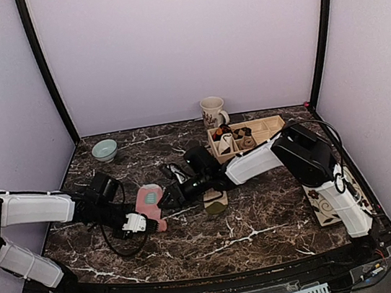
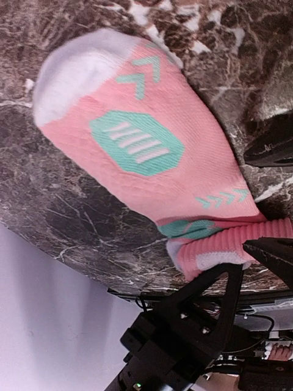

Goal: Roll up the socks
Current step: Roll the sock at the center of the board.

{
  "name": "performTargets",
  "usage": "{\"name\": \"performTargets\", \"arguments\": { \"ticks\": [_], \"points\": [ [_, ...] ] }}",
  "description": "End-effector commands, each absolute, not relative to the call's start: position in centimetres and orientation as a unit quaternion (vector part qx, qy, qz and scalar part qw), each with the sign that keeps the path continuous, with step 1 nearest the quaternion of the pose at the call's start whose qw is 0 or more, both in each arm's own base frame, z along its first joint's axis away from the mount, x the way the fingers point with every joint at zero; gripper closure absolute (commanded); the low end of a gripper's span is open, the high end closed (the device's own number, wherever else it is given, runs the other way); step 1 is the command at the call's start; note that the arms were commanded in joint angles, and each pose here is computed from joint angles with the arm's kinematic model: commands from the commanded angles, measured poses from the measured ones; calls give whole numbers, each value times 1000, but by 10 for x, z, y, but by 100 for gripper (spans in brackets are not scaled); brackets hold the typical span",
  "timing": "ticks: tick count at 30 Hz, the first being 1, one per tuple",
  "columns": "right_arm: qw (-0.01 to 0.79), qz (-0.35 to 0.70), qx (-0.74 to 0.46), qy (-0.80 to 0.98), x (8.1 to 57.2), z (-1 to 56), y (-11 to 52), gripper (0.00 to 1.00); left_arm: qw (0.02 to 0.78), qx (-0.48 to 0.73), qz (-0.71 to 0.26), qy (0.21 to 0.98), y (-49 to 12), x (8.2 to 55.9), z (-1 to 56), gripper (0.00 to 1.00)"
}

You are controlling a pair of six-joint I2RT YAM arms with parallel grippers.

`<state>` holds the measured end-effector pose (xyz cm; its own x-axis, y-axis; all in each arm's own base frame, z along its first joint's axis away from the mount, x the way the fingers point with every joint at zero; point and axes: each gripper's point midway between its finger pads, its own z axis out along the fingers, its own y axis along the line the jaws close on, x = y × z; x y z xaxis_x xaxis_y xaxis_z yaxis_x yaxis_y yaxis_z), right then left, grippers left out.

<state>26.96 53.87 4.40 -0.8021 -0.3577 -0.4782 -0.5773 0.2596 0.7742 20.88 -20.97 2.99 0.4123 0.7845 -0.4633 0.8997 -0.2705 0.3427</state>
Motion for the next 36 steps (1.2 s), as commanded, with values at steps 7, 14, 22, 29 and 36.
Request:
{"name": "performTargets", "arguments": {
  "ticks": [7, 14, 22, 29, 36],
  "points": [
    [156, 554, -286, 766, 300, 68, 576, 66, 200, 793, -161, 552, -191, 165, 15, 95],
    [148, 492, -254, 819, 307, 8, 579, 71, 193, 785, -181, 560, -193, 160, 20, 95],
    [192, 404, -230, 864, 312, -9, 531, 73, 138, 750, -255, 594, -201, 146, 32, 93],
    [269, 445, -263, 813, 307, 51, 519, 67, 54, 703, -300, 642, -212, 157, 20, 92],
    [381, 428, -329, 750, 282, 101, 470, 56, 8, 656, -349, 669, -219, 164, 19, 91]
  ]
}}
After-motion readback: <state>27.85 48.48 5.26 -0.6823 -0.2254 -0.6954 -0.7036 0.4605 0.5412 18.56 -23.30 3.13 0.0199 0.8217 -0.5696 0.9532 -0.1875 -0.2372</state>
